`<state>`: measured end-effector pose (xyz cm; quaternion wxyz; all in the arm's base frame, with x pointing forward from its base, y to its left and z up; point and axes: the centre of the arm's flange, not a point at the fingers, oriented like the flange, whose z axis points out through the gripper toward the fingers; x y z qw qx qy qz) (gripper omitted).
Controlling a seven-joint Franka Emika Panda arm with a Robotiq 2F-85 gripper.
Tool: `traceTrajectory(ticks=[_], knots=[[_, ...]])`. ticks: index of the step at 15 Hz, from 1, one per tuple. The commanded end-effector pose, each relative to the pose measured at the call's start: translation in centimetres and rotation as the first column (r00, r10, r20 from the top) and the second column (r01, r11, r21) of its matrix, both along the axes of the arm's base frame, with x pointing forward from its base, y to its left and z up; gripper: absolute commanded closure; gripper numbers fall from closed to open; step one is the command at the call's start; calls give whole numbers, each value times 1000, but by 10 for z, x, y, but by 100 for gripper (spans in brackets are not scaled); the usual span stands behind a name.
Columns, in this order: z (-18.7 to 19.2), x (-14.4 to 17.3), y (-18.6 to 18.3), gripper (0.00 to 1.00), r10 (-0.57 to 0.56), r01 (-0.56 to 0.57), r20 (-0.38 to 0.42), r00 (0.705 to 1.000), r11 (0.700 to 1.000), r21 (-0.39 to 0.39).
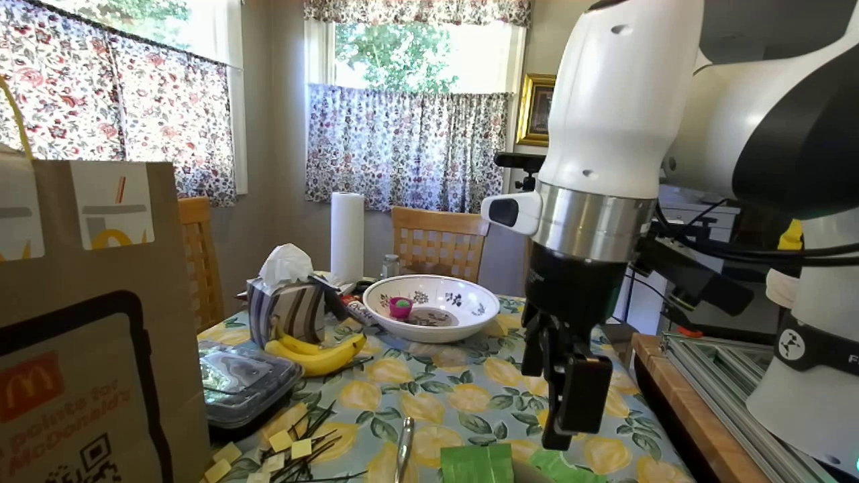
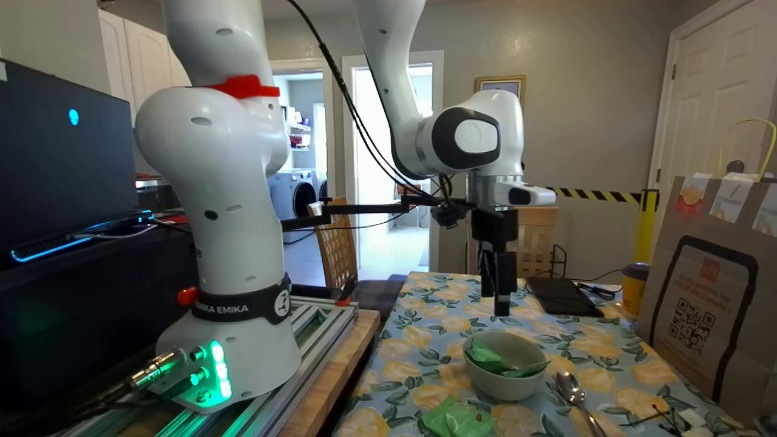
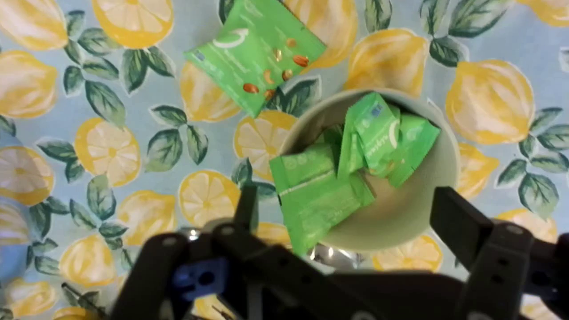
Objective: Take the green packet in the grey bowl out and place it on the table then pick up two green packets and place them in the grey bowl
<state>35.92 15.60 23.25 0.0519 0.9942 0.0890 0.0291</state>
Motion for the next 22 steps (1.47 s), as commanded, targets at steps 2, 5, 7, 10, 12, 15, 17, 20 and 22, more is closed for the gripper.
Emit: traceTrajectory(ticks=[2,5,7,10,12,15,17,20,22], knots=[[32,-13,-8,0,-1,-12,127,992,994,107],[44,-8,-6,0,-9,-22,182,983,986,168],[47,-4,-4,0,-16,-19,182,983,982,189],[49,-5,-5,0,-70,40,140,988,978,202],[50,-8,-6,0,-96,72,114,989,976,205],[54,-13,-7,0,-120,101,87,989,976,191],[56,-17,-5,0,-115,101,70,991,979,176],[58,-20,-2,0,-108,100,44,993,984,148],[54,9,9,0,-101,93,46,994,984,155]])
